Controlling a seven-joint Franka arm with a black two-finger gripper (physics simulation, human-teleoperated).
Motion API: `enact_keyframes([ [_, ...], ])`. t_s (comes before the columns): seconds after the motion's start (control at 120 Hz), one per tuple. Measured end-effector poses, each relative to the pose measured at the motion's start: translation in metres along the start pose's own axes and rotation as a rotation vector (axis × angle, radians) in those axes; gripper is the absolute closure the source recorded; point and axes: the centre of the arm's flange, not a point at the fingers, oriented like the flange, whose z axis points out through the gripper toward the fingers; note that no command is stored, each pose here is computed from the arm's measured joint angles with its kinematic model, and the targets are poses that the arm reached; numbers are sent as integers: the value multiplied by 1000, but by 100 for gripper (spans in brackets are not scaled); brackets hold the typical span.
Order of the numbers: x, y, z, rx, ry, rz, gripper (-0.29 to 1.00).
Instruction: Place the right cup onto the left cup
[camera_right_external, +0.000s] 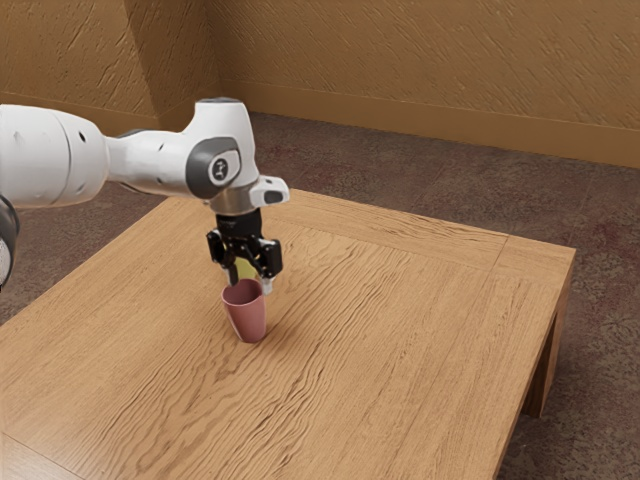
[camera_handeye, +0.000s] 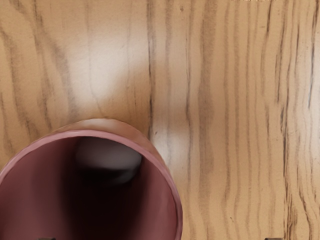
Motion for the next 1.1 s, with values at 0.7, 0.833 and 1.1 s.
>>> enact_keyframes([
  [0.7, 14, -2, 41, -22, -16, -26, 61],
  [0.833, 14, -3, 41, -21, -16, -26, 70],
  [1.1, 13, -1, 33, -12, -6, -21, 77],
])
